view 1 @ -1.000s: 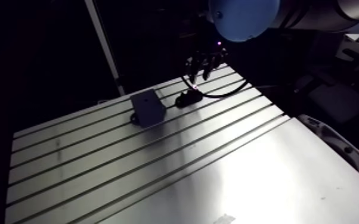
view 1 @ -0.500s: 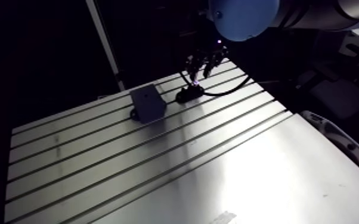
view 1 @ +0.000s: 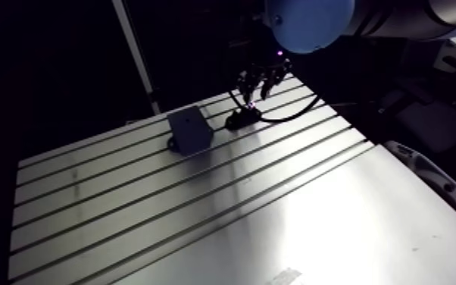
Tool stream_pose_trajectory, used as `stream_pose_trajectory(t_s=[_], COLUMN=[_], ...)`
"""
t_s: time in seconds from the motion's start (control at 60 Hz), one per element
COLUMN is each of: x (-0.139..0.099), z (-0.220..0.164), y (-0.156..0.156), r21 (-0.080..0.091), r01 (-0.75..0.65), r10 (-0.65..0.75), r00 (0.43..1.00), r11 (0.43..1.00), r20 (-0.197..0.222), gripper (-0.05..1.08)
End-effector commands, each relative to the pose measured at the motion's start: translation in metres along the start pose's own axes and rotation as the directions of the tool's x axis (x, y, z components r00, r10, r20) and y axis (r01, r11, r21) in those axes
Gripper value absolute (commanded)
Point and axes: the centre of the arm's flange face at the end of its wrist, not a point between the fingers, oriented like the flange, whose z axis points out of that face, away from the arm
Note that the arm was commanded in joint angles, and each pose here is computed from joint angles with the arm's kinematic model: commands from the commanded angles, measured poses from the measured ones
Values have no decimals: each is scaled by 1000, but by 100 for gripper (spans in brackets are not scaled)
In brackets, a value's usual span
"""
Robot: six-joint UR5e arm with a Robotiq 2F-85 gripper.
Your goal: Pick up the M10 bolt and insert it into the hole until fully seated.
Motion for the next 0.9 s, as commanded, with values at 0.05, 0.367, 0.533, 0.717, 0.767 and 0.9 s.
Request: stream_pose_trajectory(t_s=[0.05,0.367,0.533,0.717,0.767,0.9], x=[1,1,2,1,1,3], z=[-1,4,6,13,14,18], y=[-5,-5,-5,-5,-5,-4], r21=[0,4,4,10,11,10], r01=[7,-6,-6,-8,-10,-11], r10=[-7,6,6,8,9,11], r00=[1000,1000,1000,1000,1000,1000], r11=[1000,1000,1000,1000,1000,1000], r20=[-1,5,9,18,19,19], gripper=[50,50,50,50,50,50])
